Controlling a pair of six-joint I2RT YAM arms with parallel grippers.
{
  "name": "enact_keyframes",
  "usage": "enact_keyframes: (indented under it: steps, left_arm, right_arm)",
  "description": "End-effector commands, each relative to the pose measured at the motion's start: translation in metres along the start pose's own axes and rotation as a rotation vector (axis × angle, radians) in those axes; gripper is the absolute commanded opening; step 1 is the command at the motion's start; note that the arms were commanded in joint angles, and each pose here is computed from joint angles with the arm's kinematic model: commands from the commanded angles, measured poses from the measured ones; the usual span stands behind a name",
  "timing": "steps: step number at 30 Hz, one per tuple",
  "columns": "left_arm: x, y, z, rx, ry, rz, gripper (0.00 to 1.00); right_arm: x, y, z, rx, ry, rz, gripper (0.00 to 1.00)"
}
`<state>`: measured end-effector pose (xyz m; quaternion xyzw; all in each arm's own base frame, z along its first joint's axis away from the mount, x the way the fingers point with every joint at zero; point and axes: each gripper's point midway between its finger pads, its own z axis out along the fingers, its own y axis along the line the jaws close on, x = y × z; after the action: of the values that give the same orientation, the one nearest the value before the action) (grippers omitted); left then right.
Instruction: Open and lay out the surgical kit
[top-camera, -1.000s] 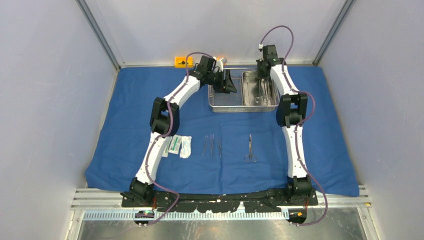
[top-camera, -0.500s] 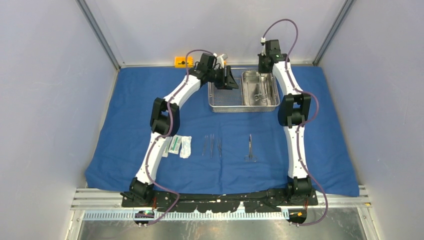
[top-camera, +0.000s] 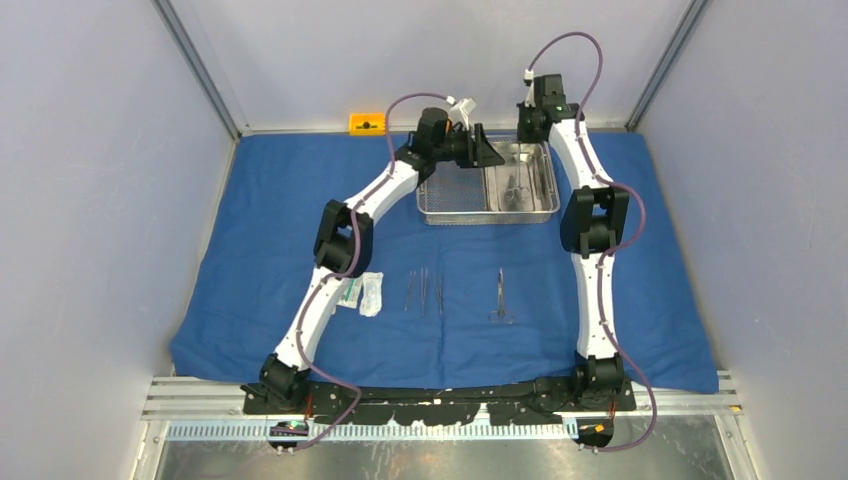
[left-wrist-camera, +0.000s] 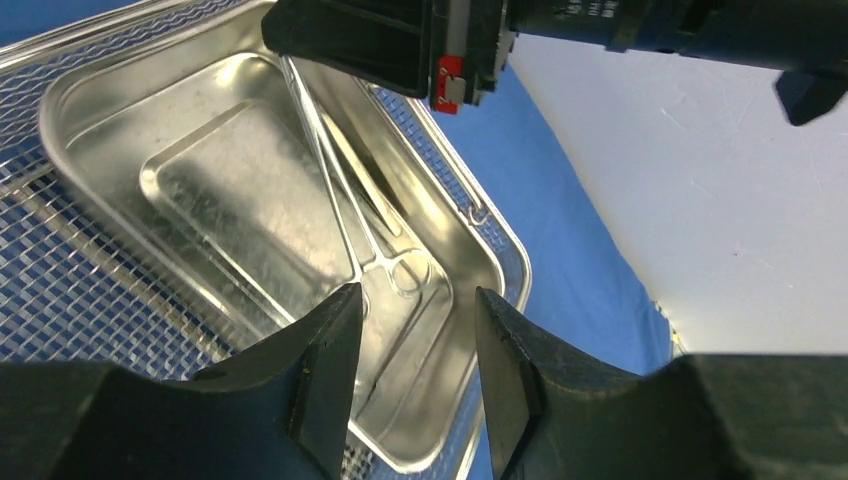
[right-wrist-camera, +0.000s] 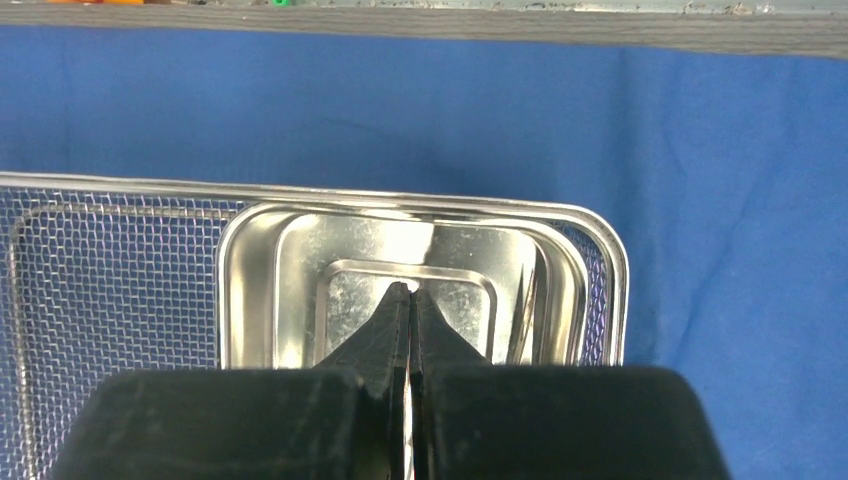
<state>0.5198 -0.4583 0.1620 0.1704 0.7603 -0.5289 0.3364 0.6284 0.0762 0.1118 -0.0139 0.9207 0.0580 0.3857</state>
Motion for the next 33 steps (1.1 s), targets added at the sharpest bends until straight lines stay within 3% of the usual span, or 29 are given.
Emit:
enact_keyframes:
  steps: [1, 9, 24, 33]
  left_arm:
    - [-0.017, -0.009, 0.023, 0.059, -0.121, 0.069, 0.47]
    - [-0.002, 0.026, 0.05, -0.068, -0.184, 0.052, 0.47]
    - [0.012, 0.022, 0.074, -0.066, -0.214, 0.184, 0.52]
    - [0.016, 0.032, 0.079, -0.132, -0.23, 0.195, 0.52]
  right_arm:
    - [-0.043, 0.011, -0.044, -0.036, -0.112, 0.02, 0.0]
    - [-0.036, 0.011, -0.048, -0.039, -0.098, 0.022, 0.0]
    - [-0.031, 0.013, -0.053, -0.049, -0.09, 0.029, 0.0]
    - [-0.036, 0.016, -0.061, -0.059, -0.103, 0.035, 0.0]
